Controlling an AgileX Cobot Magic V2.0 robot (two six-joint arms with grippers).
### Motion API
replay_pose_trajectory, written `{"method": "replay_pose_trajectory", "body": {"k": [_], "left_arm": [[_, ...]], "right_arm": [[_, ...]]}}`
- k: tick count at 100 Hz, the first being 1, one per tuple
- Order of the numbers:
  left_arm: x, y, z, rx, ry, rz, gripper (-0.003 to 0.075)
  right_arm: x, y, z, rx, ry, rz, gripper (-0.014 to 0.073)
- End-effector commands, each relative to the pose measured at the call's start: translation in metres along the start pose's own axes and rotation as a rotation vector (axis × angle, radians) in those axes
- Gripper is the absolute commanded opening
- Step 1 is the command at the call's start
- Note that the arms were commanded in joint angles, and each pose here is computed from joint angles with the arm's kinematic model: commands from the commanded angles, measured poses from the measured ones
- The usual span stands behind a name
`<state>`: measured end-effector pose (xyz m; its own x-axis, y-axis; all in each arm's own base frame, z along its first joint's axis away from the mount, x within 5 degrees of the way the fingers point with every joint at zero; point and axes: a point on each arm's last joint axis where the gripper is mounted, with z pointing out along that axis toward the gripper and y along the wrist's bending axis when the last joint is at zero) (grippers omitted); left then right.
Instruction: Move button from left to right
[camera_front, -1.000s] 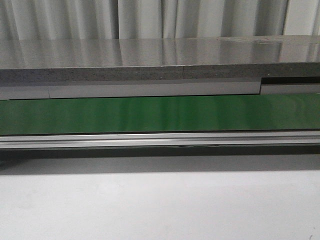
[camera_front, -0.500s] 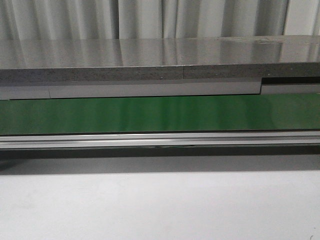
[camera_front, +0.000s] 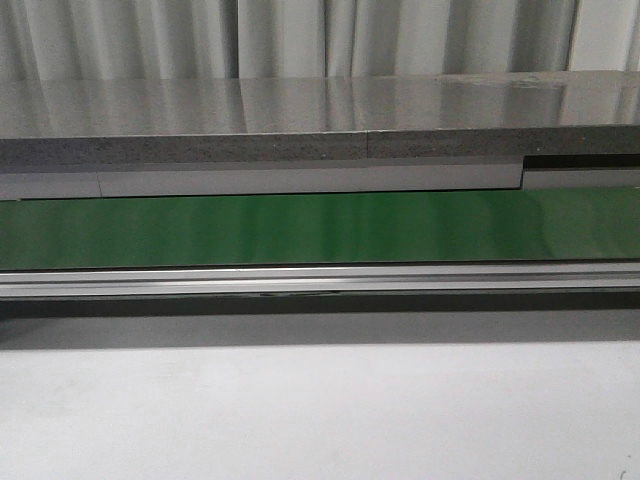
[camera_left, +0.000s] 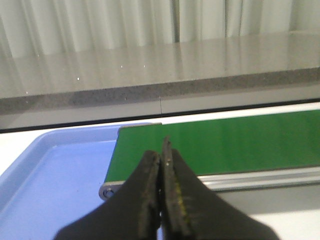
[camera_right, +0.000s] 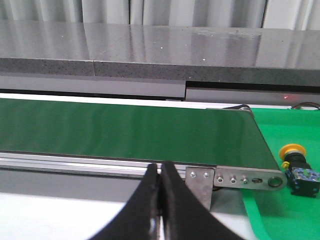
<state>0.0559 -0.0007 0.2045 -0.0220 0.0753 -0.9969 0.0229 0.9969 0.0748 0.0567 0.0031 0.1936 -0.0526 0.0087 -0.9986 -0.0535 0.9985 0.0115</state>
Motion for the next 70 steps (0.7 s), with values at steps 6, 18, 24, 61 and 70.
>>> {"method": "replay_pose_trajectory", "body": {"k": [6, 18, 24, 61, 70], "left_arm": [[-0.0043, -0.0008, -0.0021, 0.004, -0.13, -0.031, -0.0019], [-0.0001, -0.0013, -0.0012, 0.006, -0.136, -0.036, -0.0019], [-0.0006, -0.0013, -0.0012, 0.006, -0.141, -0.036, -0.0019], [-0.0008, -0.0013, -0.0013, 0.006, -0.143, -0.039, -0.0019], [-0.0008, -0.0013, -0.0013, 0.006, -0.143, -0.039, -0.0019]], "right_arm": [[-0.0148, -0.0003, -0.0029, 0.007, -0.122, -0.003, -0.0068], [-0.0148, -0.0003, -0.0029, 0.007, -0.122, -0.003, -0.0068], [-0.0148, -0.0003, -0.0029, 0.007, -0.122, -0.003, -0.0068], [-0.0148, -0.0003, -0.0029, 0.007, -0.122, -0.003, -0.0068], [-0.0148, -0.0003, -0.0029, 0.007, -0.122, -0.003, -0.0068]]}}
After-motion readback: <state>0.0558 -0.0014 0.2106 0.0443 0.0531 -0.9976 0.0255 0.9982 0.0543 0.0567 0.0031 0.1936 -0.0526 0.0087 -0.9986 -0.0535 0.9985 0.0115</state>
